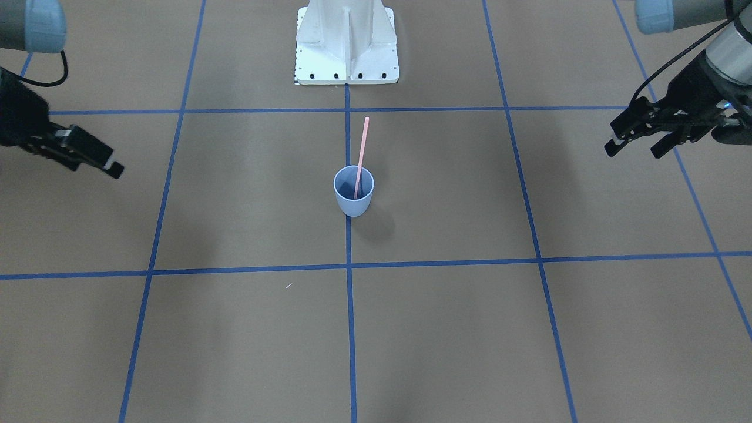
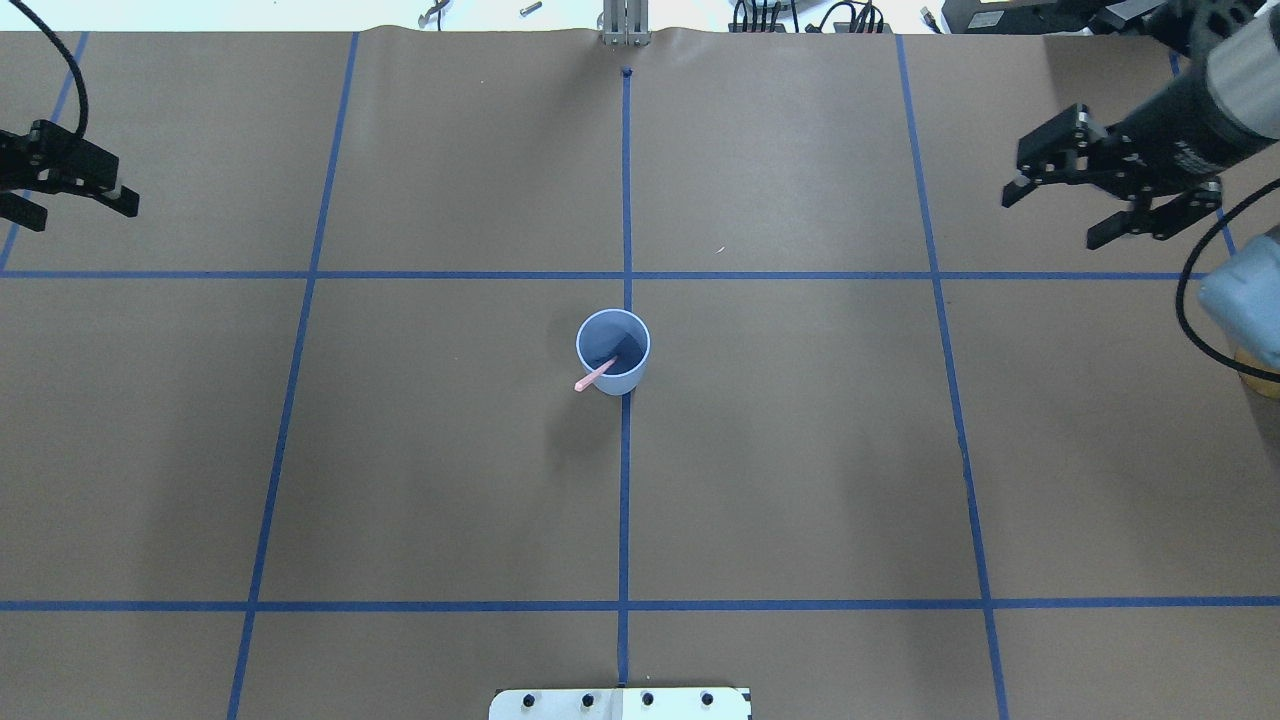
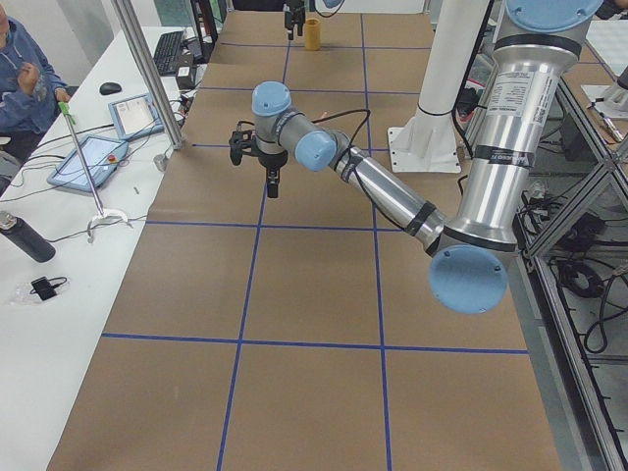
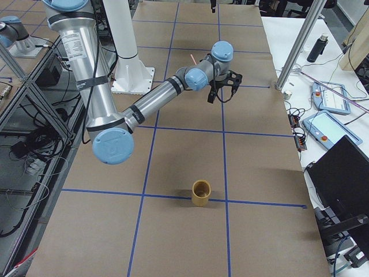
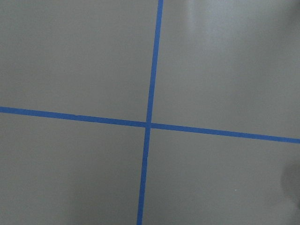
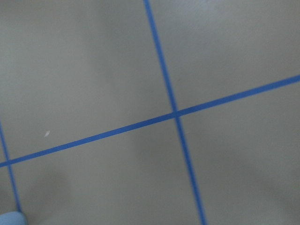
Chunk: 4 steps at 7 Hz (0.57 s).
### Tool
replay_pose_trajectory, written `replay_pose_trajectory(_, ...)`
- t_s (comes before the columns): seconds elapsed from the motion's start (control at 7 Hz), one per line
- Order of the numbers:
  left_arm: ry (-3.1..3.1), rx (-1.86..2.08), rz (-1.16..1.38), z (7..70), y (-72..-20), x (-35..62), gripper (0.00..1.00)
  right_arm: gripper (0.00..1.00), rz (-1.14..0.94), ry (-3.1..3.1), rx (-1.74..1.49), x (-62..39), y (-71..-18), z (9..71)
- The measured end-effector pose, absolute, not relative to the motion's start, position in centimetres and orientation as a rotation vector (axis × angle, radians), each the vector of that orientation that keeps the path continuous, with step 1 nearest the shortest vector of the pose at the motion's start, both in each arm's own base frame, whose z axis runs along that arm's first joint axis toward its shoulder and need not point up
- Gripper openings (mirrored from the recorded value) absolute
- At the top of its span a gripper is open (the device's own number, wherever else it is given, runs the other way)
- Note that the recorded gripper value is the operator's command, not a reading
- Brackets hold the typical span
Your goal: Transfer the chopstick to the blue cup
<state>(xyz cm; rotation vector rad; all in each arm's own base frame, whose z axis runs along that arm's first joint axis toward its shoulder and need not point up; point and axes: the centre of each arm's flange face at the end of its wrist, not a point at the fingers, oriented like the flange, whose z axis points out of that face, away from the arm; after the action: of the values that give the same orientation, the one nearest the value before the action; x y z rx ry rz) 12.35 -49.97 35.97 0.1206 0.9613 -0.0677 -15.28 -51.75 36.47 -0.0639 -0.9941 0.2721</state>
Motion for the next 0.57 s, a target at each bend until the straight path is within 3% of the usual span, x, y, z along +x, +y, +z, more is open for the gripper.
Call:
replay_pose_trajectory(0.29, 0.925, 0.217, 0.057, 38.5, -48.4, 9.1, 0.98, 1.00, 0.093, -0.886, 0.069, -8.2, -51.2, 45.3)
replay_pose_trajectory(0.57, 0.881, 0.298, 0.145, 39.8, -48.1, 7.2, 0.98, 1.00, -0.014, -0.850, 0.132, -4.8, -50.7, 48.3)
